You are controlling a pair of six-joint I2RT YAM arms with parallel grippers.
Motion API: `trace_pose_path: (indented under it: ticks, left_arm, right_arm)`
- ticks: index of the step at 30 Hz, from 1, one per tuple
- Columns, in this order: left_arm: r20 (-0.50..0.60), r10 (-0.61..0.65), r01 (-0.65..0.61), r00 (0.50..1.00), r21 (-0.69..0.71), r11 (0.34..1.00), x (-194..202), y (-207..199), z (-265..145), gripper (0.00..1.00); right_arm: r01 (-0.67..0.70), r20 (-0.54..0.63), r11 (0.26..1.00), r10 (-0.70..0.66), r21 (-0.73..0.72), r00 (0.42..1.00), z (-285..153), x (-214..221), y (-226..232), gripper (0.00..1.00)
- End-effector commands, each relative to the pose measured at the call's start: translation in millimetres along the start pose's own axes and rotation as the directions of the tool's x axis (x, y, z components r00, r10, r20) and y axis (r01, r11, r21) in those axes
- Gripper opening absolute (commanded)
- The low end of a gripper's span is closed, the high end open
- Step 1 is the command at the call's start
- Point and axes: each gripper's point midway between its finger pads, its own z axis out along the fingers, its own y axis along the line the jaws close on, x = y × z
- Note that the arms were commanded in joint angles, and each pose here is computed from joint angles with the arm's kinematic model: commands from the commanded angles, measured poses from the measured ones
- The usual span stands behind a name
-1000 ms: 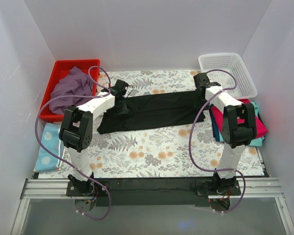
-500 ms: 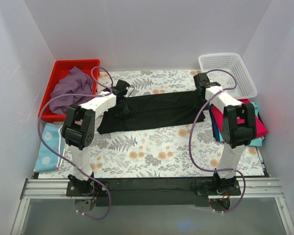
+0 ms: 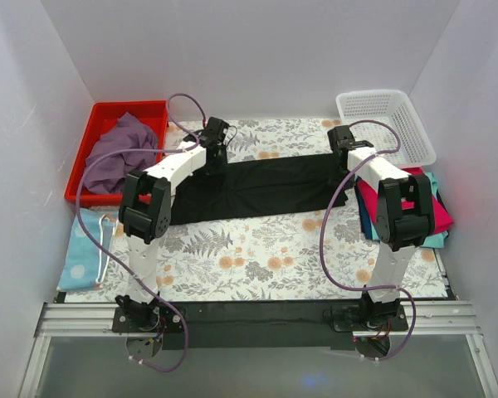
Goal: Fold and stack the t-shirts
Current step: Fold the tshirt
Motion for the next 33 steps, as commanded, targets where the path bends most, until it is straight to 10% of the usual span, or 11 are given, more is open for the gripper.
trace_pose_path:
  ticks: [1,8,14,33]
  left_arm:
    - [-0.012,0.065,-0.065,0.998,0.008,0.998,7,-5,22,0.09]
    - [0.126,0.051,-0.038,0.991,-0.100,0.994,-19,11,5,0.55]
    - [0.278,-0.016,0.043,0.960,-0.091,0.995,-48,17,-51,0.58]
    - [-0.014,-0.112,0.109,0.994,-0.136,0.985,47,35,-27,0.59]
  right_arm:
    - [-0.016,0.035,0.999,0.017,-0.028,0.999,-11,-8,3,0.38]
    - [-0.011,0.027,0.999,0.012,-0.033,1.000,-11,-4,2,0.38]
    - [-0.008,0.028,0.999,0.009,-0.036,1.000,-11,-3,3,0.38]
    - [0.009,0.031,0.998,-0.007,-0.057,0.999,-11,-6,12,0.38]
